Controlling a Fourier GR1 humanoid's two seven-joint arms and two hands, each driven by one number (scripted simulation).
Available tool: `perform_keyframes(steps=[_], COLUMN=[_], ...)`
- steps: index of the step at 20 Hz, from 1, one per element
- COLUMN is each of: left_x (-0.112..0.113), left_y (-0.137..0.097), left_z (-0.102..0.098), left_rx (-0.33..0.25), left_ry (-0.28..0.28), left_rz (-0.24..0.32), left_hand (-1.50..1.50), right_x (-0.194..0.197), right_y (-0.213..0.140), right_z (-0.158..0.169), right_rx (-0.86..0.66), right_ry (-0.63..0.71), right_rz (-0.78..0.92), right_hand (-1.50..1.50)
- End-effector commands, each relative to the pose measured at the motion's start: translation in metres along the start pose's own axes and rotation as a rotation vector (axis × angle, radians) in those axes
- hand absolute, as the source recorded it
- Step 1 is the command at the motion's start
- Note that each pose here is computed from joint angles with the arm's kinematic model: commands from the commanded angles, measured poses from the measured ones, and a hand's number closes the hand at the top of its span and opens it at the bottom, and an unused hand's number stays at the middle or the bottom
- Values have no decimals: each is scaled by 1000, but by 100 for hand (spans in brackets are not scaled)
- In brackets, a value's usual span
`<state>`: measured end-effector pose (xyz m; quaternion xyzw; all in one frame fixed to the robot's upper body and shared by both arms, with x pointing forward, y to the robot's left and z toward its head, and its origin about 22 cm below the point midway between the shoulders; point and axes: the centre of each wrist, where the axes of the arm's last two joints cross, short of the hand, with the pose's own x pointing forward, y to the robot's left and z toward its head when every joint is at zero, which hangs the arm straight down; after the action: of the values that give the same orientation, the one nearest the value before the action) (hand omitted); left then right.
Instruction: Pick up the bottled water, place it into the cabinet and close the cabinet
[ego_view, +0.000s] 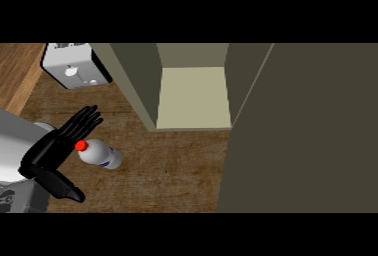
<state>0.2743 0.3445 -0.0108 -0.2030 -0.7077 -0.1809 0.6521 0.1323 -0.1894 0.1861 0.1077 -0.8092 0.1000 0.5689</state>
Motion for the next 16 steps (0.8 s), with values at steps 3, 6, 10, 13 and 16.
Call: perform_keyframes(steps=[3,6,10,13,16], left_x=[-26,-40,-67,-74,-86], left_y=[12,18,3,14,5], left_z=[8,6,26,30,24], left_rx=[40,26,43,33,44], left_ry=[14,34,31,60,26], left_rz=[-22,-13,8,-4,5], left_hand=[-150,-150,-150,-150,-150], right_x=[46,31,38,37,35], right_y=[8,9,12,12,5], right_z=[37,20,22,11,17], right_rx=[2,12,-2,10,17], right_ry=[-62,-63,-68,-58,-56], right_rz=[-30,-16,-27,-24,-24], right_hand=[-150,-150,-150,-150,-150])
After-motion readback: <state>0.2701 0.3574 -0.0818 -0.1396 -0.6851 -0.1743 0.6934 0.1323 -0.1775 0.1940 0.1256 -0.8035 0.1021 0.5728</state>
